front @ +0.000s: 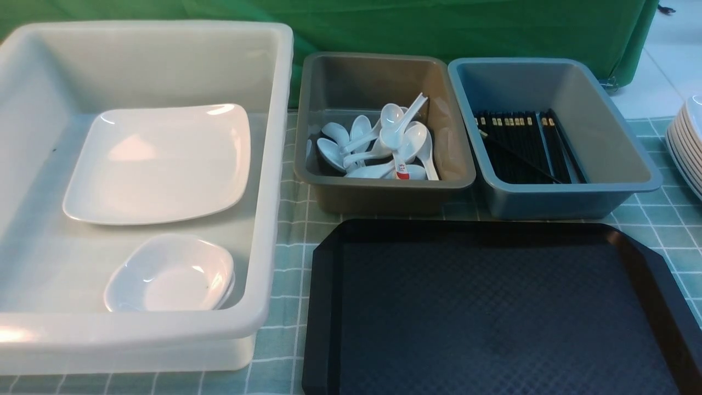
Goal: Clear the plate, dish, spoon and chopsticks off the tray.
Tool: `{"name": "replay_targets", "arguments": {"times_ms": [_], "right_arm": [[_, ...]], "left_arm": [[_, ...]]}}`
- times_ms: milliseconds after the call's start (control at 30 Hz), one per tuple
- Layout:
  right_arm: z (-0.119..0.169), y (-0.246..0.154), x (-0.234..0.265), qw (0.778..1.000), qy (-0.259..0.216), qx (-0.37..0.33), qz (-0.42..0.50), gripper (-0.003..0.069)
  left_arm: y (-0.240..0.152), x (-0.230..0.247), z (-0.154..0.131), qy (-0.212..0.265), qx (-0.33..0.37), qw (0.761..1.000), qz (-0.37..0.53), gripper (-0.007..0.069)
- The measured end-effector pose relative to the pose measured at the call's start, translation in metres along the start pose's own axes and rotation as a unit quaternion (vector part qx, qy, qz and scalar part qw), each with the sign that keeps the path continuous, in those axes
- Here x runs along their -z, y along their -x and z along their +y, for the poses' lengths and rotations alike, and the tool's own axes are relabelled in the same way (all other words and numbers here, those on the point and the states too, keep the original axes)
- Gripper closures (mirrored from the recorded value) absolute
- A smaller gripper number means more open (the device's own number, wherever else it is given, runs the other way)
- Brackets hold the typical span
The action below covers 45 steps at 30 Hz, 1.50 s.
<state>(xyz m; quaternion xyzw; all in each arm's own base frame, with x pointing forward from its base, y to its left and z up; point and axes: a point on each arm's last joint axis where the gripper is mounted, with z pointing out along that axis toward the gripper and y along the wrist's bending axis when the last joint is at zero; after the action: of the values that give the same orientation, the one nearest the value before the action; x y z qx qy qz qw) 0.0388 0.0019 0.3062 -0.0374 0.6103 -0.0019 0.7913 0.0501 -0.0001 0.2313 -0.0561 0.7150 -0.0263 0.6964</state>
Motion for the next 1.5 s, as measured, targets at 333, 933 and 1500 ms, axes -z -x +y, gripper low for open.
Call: {"name": "replay_targets", "arguments": {"times_ms": [333,933,1500], "right_arm": [[0.000,-0.001,0.000,1.000,0.000,-0.003,0.002,0.0430],[0.000,-0.001,0.000,1.000,0.000,-0.003,0.002,0.0421],[0.003,-0.064,0.000,0.988,0.013,0.084,0.130,0.0419]], "left_arm": [[-0.045,-0.006,0.000,-0.041,-0.013,0.996,0.084,0.0614],[-0.044,-0.006,0.000,-0.041,-0.018,0.996,0.081,0.0613],[-0.044,-0.006,0.000,-0.042,-0.018,0.996,0.080,0.0613]]}}
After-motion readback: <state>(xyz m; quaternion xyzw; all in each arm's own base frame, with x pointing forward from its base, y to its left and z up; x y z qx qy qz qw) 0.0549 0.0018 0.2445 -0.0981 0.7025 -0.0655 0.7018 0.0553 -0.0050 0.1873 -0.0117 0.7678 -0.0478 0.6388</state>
